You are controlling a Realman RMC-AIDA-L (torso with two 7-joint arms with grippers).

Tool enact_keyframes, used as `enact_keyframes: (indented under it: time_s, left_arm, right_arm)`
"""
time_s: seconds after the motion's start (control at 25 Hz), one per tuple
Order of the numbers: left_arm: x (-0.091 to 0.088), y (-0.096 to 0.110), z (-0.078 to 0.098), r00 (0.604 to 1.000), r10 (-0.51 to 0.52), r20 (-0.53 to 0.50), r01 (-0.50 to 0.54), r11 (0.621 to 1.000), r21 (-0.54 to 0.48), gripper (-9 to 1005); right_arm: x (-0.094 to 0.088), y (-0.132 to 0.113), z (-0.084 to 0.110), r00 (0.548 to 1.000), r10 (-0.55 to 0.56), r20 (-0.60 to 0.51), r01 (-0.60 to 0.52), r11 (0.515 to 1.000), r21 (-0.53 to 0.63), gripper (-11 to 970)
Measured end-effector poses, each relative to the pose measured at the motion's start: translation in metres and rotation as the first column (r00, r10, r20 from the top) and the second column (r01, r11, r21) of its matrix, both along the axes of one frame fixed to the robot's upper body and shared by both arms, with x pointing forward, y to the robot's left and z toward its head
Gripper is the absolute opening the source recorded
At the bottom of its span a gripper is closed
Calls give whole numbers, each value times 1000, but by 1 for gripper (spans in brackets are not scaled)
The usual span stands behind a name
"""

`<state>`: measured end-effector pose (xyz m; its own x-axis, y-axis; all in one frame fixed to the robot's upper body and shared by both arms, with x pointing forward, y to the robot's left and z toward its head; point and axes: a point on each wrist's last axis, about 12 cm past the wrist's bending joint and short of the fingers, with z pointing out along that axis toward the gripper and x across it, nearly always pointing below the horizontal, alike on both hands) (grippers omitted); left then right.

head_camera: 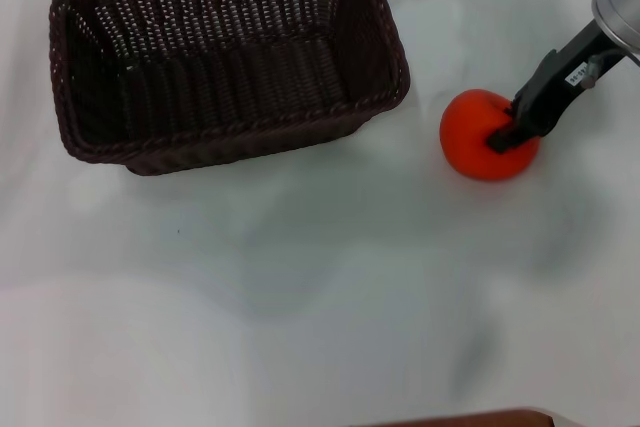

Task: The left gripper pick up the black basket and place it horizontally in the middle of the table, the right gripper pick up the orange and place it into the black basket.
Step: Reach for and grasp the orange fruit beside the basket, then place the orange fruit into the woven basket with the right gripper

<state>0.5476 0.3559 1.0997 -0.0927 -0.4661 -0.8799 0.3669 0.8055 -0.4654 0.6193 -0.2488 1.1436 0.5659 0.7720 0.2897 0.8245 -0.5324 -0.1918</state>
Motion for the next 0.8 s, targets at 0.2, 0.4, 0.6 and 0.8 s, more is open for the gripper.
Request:
enact_keyframes:
  time_s: [0.2, 0.4, 0.6, 0.8]
  left_arm:
    - [-2, 1, -1, 1000, 4, -2, -4, 1000, -4, 884]
    - [-3, 2, -1, 1000, 2, -2, -2, 1000, -5, 883]
    - [-7, 4, -3, 1000, 10, -5, -10, 1000, -9, 883]
    - [-8, 5, -4, 1000, 15, -7, -15, 1000, -11, 882]
  right_arm:
    - [-1, -2, -2, 1000, 1, 2, -1, 1000, 2, 281]
    - [8, -18, 9, 989, -100, 111, 94, 994, 59, 227]
    - [23, -47, 29, 892, -338, 300, 258, 926, 275, 206]
    - [29, -39, 47, 794, -481, 373, 166, 761, 627, 185]
